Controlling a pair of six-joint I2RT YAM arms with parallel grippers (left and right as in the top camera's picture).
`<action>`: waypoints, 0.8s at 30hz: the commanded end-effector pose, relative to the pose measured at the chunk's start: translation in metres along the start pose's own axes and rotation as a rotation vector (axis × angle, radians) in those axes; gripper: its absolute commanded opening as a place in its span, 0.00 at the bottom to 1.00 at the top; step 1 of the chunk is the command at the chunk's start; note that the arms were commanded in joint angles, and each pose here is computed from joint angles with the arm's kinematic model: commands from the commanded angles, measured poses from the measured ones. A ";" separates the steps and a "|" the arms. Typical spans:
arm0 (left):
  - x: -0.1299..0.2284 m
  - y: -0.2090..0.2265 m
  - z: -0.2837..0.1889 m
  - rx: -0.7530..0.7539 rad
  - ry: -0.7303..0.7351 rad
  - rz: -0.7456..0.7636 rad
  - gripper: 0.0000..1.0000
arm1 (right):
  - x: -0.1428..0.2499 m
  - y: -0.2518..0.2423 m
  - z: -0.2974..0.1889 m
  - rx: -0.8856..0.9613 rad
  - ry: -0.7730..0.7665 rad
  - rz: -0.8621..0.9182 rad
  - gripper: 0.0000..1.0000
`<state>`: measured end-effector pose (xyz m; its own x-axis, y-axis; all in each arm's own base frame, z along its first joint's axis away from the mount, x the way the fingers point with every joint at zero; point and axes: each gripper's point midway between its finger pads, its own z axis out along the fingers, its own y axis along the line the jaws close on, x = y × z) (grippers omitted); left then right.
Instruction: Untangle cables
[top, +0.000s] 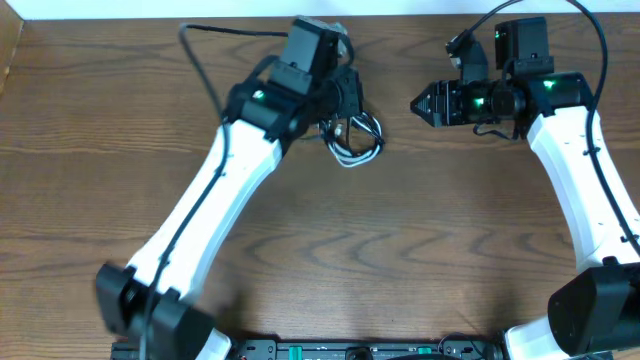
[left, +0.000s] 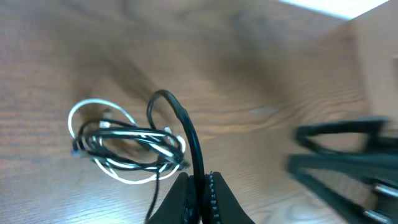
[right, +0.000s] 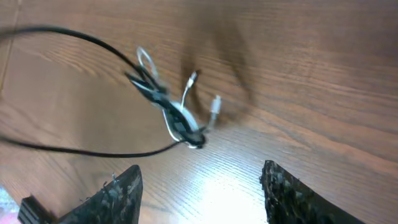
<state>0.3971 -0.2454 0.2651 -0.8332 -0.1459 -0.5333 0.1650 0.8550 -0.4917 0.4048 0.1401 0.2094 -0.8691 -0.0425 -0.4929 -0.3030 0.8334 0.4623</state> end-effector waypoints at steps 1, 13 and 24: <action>-0.012 -0.016 -0.030 0.050 -0.064 0.006 0.08 | 0.002 0.006 0.011 -0.024 0.026 -0.056 0.56; -0.005 -0.013 -0.036 0.035 -0.040 -0.014 0.07 | 0.030 0.039 0.057 -0.136 0.139 -0.350 0.53; 0.026 0.010 -0.020 -0.050 0.093 -0.054 0.07 | 0.051 0.040 0.083 -0.152 0.225 -0.349 0.54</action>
<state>0.3648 -0.2292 0.2700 -0.8709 -0.1405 -0.4710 0.1197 0.8687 -0.4806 0.3819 0.2135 0.1500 -0.7610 -0.4273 -0.4881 -0.6289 0.6706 0.3935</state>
